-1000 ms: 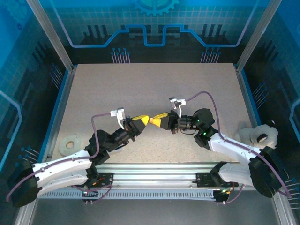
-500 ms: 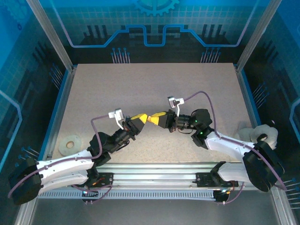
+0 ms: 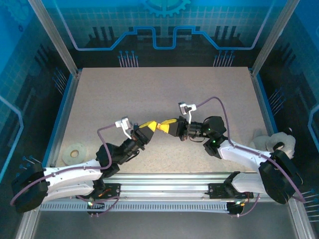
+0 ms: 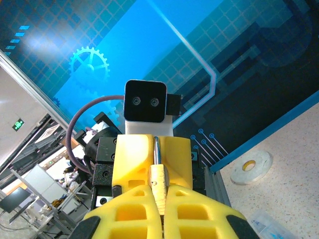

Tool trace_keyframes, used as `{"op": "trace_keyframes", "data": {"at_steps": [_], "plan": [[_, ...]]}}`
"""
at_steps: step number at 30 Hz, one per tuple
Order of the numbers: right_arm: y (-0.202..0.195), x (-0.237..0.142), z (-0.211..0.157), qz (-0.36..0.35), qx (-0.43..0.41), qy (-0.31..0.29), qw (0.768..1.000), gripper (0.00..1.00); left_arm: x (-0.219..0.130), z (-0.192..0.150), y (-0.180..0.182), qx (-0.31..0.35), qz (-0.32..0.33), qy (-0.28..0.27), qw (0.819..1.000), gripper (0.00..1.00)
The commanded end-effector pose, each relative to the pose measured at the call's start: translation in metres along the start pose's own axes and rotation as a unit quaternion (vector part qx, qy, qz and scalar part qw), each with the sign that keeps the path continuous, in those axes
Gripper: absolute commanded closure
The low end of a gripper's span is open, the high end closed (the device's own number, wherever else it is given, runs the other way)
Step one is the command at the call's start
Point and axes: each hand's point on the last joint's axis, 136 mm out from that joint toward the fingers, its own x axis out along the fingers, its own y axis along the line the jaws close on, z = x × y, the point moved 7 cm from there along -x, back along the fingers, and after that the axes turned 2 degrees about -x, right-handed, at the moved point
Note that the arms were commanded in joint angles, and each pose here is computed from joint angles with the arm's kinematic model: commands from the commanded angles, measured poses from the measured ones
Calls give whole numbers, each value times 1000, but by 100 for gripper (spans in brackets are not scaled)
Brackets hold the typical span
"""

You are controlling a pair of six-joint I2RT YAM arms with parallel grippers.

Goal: Lock with the key

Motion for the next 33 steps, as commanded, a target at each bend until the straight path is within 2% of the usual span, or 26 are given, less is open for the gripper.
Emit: {"op": "trace_keyframes", "data": {"at_steps": [1, 10, 26, 29, 31, 33], "plan": [[15, 18, 36, -15, -30, -98, 995, 100, -47, -115, 20, -22, 6, 368, 929, 100], [15, 14, 25, -17, -23, -67, 997, 100, -52, -92, 17, 37, 54, 351, 934, 100], [13, 7, 7, -21, -16, -37, 999, 100, -48, -77, 16, 63, 85, 336, 936, 100], [11, 3, 4, -30, -16, -39, 999, 100, -48, -74, 17, 61, 89, 332, 937, 95], [9, 1, 2, -35, -15, -40, 998, 100, -47, -73, 18, 59, 92, 330, 938, 84], [7, 0, 0, -38, -13, -40, 998, 100, -47, -72, 18, 58, 93, 328, 938, 82]]}}
